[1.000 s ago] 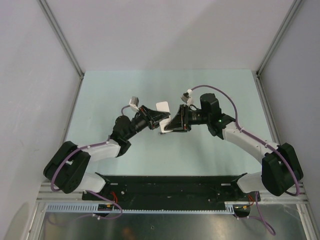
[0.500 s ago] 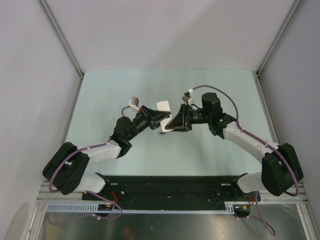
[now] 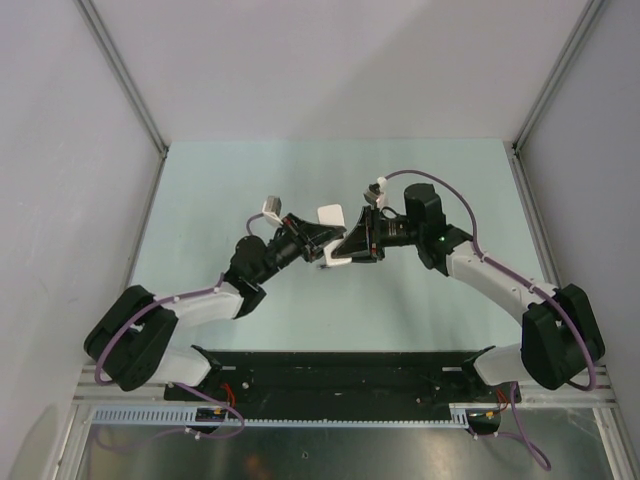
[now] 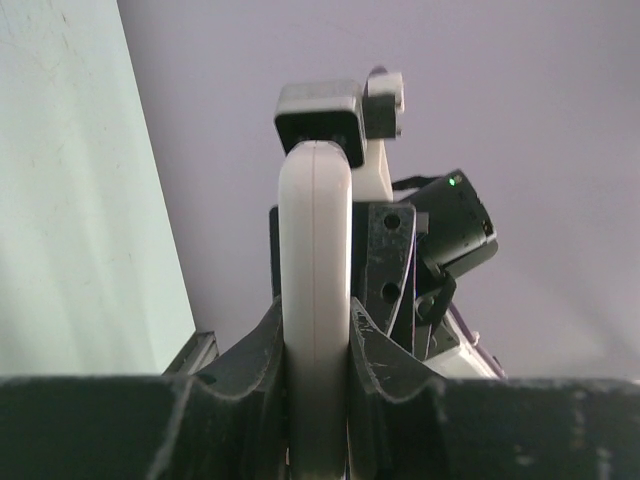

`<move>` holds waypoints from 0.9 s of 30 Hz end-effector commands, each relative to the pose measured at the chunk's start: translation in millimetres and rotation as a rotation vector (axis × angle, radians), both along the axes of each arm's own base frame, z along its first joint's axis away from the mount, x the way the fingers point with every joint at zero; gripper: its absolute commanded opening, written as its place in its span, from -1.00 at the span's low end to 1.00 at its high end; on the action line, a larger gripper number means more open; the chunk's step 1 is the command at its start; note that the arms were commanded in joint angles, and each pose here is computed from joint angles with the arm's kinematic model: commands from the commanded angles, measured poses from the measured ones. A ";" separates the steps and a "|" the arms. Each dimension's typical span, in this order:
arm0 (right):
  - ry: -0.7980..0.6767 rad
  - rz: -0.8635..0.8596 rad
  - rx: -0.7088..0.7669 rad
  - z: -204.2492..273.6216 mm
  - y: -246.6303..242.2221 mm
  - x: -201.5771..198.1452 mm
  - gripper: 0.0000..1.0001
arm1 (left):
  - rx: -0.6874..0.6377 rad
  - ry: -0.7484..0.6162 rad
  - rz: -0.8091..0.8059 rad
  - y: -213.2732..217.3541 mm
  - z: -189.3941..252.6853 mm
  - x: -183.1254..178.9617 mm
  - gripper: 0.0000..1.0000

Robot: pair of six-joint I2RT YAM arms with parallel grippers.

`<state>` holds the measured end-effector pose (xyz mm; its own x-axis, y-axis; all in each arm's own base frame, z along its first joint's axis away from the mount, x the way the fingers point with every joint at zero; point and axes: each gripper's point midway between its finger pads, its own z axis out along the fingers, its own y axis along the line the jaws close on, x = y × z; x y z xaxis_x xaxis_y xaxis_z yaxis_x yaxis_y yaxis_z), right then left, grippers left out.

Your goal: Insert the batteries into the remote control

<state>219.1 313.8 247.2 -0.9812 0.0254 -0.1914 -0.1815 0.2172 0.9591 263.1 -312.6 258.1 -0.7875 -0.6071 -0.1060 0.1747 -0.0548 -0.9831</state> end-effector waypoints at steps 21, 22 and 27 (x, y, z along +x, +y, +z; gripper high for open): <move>-0.299 -0.191 -0.109 38.3 -32.6 33.6 0.25 | 0.024 -0.156 -0.061 27.6 8.7 -6.9 -1.00; -0.319 -0.237 -0.159 31.8 -38.9 39.5 0.25 | 0.054 -0.150 -0.052 28.8 0.7 0.1 -1.00; -0.332 -0.338 -0.410 -7.1 -73.7 42.9 0.23 | 0.439 -0.077 0.011 39.5 -60.6 35.9 -1.00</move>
